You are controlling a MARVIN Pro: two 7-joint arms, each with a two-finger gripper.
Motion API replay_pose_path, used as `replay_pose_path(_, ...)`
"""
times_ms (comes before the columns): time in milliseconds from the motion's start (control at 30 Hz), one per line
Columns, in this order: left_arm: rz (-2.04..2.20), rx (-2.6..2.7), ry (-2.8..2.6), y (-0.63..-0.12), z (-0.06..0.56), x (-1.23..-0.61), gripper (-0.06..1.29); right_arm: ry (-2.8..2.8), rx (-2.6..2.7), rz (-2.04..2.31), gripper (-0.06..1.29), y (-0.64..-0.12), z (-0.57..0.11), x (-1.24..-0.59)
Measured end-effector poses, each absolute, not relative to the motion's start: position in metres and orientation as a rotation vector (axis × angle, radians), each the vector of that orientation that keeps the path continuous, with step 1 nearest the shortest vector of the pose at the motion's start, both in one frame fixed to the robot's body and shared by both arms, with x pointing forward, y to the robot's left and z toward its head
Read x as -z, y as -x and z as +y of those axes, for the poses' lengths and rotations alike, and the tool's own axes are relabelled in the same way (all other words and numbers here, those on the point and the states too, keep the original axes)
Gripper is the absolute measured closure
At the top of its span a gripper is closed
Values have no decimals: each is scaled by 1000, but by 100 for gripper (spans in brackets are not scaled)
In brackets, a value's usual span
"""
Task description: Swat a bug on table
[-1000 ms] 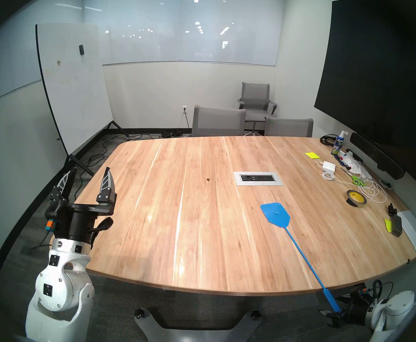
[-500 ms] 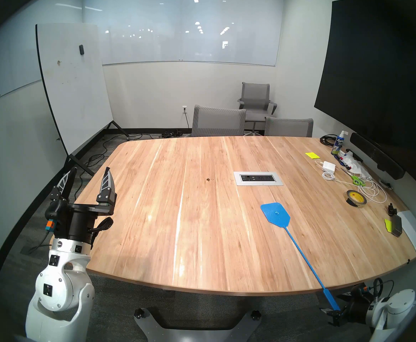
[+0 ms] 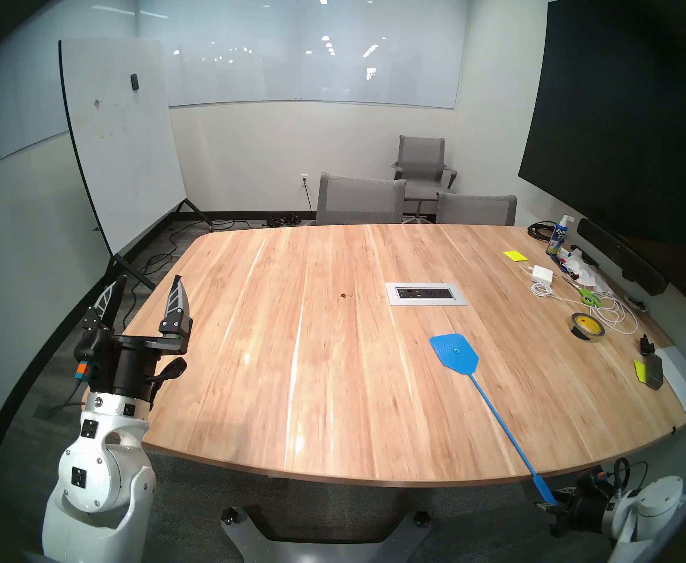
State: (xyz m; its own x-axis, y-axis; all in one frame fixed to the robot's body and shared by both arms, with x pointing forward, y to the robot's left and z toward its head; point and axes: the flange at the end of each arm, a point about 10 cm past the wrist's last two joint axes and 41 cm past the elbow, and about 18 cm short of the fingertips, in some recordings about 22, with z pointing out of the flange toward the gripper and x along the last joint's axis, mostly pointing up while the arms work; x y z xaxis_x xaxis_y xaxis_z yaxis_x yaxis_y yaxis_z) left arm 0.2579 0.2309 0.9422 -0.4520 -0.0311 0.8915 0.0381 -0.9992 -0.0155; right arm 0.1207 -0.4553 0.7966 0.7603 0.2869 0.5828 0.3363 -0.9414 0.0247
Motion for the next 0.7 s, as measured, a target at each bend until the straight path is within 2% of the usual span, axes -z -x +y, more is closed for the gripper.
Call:
replay_pose_path(33, -10, 2643, 1622, -258, 231, -942, -2, 2871, 929, -509, 44, -121, -455, -796)
replay_pose_path(133, -10, 2643, 1622, -258, 231, -942, -2, 2873, 925, -511, 64, -121, -455, -796)
replay_pose_path(400, -10, 2643, 1622, -258, 231, -942, -2, 2875, 921, -514, 76, -120, -455, -796)
replay_pose_path(700, -10, 2643, 1622, -258, 231, -942, -2, 2874, 923, -521, 82, -120, -456, -795)
